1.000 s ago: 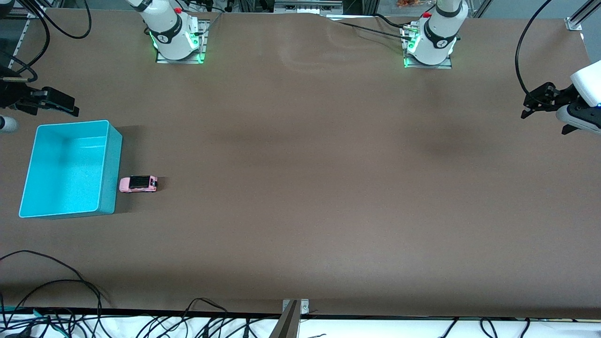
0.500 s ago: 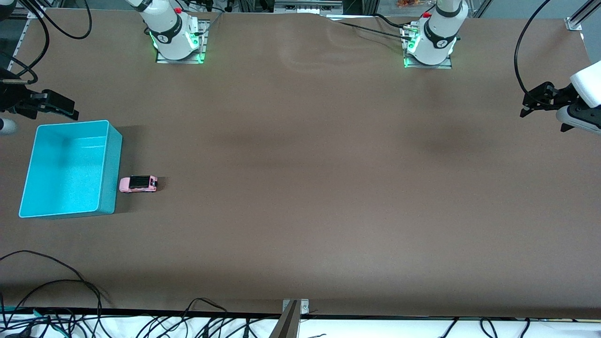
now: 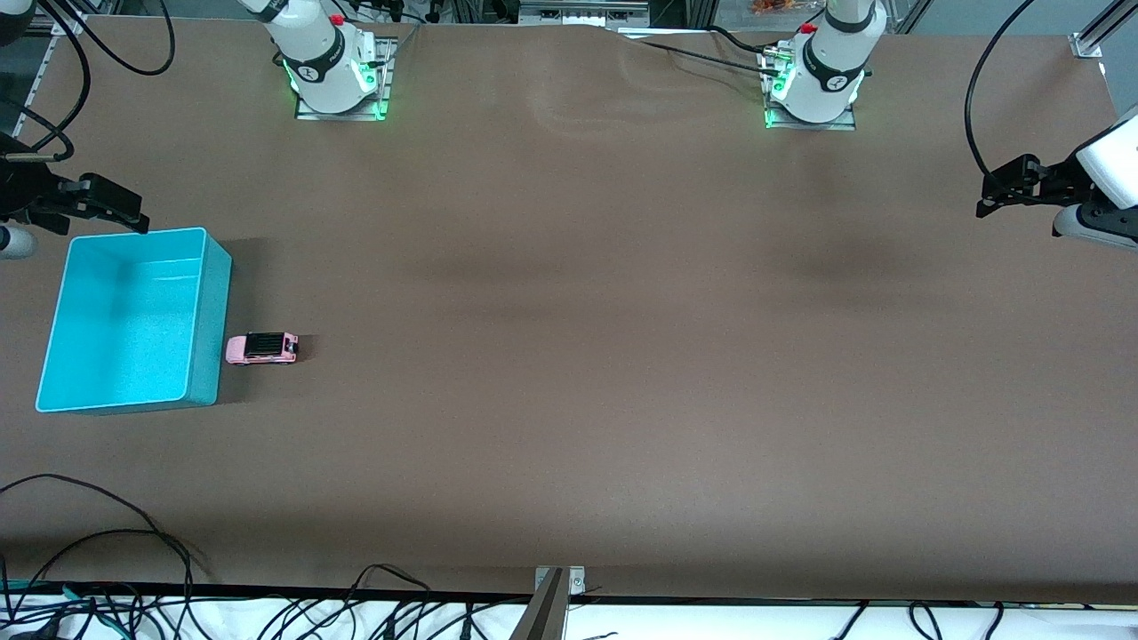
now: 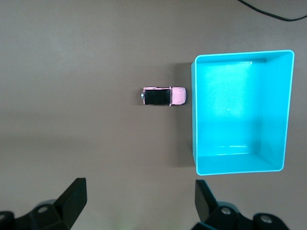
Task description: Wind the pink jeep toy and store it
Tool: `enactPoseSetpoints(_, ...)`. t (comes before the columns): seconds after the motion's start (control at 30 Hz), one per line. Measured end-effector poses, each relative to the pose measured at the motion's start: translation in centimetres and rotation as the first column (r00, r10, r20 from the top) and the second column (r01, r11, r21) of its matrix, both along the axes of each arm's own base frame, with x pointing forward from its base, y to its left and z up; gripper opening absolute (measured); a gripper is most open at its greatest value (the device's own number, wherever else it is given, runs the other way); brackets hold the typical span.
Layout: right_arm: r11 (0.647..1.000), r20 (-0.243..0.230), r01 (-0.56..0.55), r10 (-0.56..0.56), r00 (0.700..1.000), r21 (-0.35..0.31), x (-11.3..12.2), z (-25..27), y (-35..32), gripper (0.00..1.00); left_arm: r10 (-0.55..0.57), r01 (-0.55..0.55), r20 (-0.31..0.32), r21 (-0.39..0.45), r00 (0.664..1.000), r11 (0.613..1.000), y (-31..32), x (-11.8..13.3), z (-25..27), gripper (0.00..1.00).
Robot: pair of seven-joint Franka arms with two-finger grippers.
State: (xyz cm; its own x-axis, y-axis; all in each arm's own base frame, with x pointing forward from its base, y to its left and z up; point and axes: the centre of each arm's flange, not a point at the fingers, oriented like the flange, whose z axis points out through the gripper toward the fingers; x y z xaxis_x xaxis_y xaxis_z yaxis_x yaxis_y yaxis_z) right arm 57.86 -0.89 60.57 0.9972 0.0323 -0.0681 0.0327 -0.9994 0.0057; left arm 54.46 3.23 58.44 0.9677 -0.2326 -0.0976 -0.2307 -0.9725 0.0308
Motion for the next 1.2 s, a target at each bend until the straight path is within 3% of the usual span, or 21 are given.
enactPoseSetpoints(0.63, 1.000, -0.025, -0.001, 0.001, 1.000, 0.001, 0.0, -1.7, 0.0, 1.00, 0.027, -0.027, 0.058, 0.004, 0.998, 1.000, -0.6, 0.0, 4.0, 1.00)
enactPoseSetpoints(0.93, 1.000, 0.030, -0.025, 0.025, 0.999, 0.002, 0.2, -5.9, 0.4, 1.00, 0.046, -0.047, 0.067, 0.005, 0.997, 0.999, -0.2, 0.0, 4.5, 1.00)
enactPoseSetpoints(1.2, 0.989, 0.035, -0.148, 0.147, 0.988, 0.006, -0.4, -9.9, 1.5, 1.00, 0.055, -0.055, 0.064, 0.005, 0.996, 0.998, 0.2, 0.0, 4.4, 1.00)
